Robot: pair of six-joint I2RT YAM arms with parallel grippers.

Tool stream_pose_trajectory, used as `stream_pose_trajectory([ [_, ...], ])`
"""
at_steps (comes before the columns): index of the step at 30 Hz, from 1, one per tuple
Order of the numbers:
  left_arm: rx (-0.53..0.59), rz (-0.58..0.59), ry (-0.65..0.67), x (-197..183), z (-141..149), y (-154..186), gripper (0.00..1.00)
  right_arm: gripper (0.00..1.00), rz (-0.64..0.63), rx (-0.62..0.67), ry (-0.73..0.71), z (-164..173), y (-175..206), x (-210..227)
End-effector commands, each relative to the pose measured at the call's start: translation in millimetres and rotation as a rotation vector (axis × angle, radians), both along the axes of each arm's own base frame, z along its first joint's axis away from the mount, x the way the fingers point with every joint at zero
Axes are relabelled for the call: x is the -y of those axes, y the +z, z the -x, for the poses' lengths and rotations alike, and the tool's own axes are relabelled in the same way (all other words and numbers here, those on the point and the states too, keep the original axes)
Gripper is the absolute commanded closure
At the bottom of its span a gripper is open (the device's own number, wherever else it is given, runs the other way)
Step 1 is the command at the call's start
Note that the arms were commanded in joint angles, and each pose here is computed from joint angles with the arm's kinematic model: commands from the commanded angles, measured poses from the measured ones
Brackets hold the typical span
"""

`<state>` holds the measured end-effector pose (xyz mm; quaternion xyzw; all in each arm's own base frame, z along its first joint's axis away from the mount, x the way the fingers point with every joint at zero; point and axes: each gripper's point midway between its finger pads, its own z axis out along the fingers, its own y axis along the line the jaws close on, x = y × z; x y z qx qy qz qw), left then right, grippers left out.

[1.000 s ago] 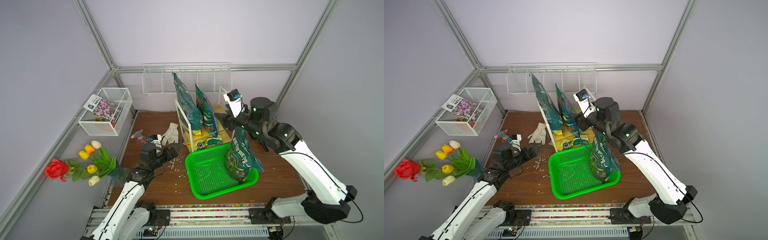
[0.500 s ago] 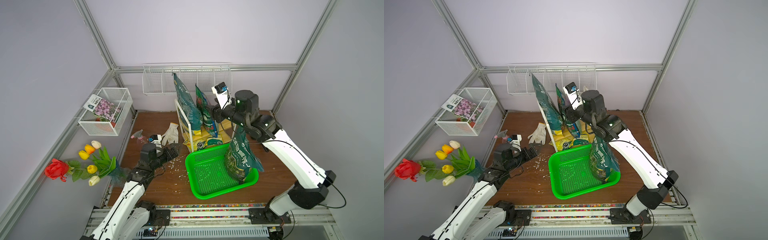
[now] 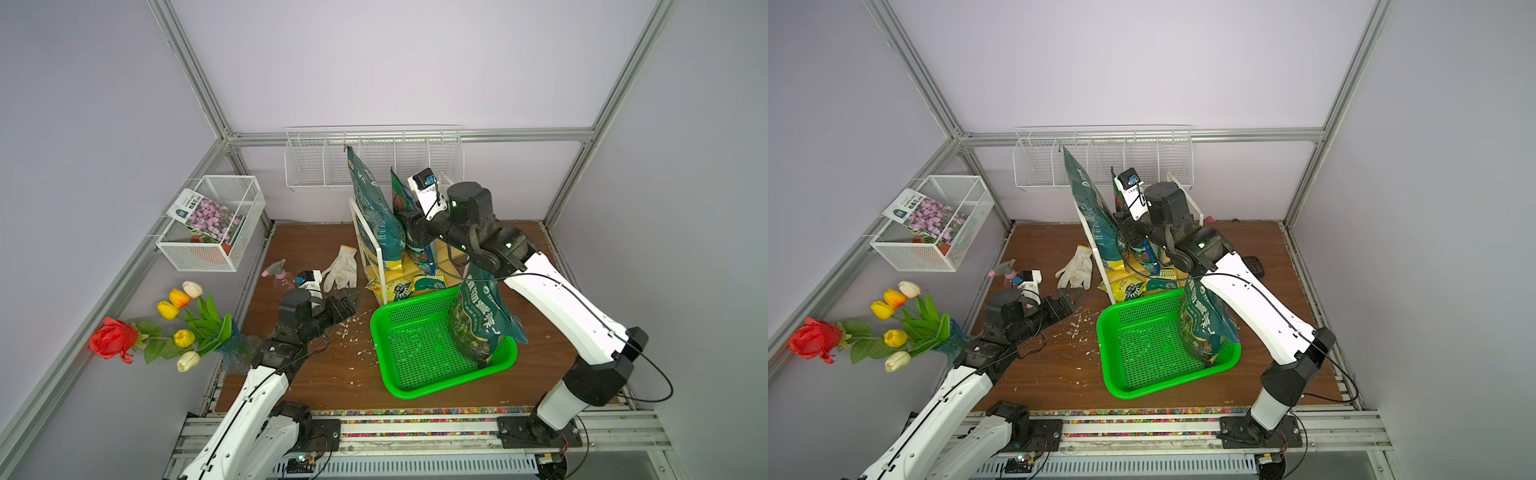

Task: Take down the fertilizer bag from the shelf
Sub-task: Pick up the fertilizer bag from the shelf.

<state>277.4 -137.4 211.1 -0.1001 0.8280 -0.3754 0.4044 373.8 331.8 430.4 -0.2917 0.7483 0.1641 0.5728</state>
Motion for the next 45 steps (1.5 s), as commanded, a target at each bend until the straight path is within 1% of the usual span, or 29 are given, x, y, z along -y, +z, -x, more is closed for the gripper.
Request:
stream_pose_trajectory([
  [1,0.006,-0.019,-0.004,-0.9,2.2,-4.9,0.00,0.51,-0.017,0.010,-0.041,-5.3,6.3,1.2],
  [2,0.004,-0.018,-0.005,-0.4,2.4,-5.2,0.00,0.56,-0.012,0.005,-0.045,-6.5,4.3,0.8],
  [5,0.004,-0.018,-0.004,-0.6,2.2,-5.1,0.00,0.64,0.000,-0.008,-0.050,-8.5,0.8,-0.2],
  [7,0.008,-0.018,-0.006,-0.4,2.5,-4.3,0.00,0.74,0.002,-0.012,-0.050,-9.1,-0.3,-1.0],
  [9,0.008,-0.020,-0.003,-1.0,2.3,-4.5,0.00,0.87,-0.001,-0.011,-0.051,-9.2,0.5,-1.0],
  [11,0.007,-0.019,-0.004,-0.8,2.4,-4.6,0.00,0.97,-0.004,-0.007,-0.055,-9.2,2.5,0.1],
  [12,0.007,-0.018,-0.004,-0.7,2.4,-4.4,0.00,1.00,-0.008,-0.002,-0.057,-9.0,4.6,0.8],
  [19,0.005,-0.018,-0.002,-1.3,3.5,-5.9,0.00,1.00,-0.021,0.043,-0.082,-9.5,22.7,7.6],
  [30,0.006,-0.014,-0.001,-0.8,2.5,-6.4,0.00,1.00,-0.060,0.189,-0.103,-1.8,87.4,23.1],
  [36,0.006,-0.012,-0.003,-0.1,1.4,-6.7,0.00,1.00,-0.081,0.236,-0.108,9.0,112.1,35.2],
  [45,0.012,-0.006,-0.008,2.1,-2.1,-0.6,0.00,1.00,-0.083,0.230,-0.111,30.4,122.0,55.9],
])
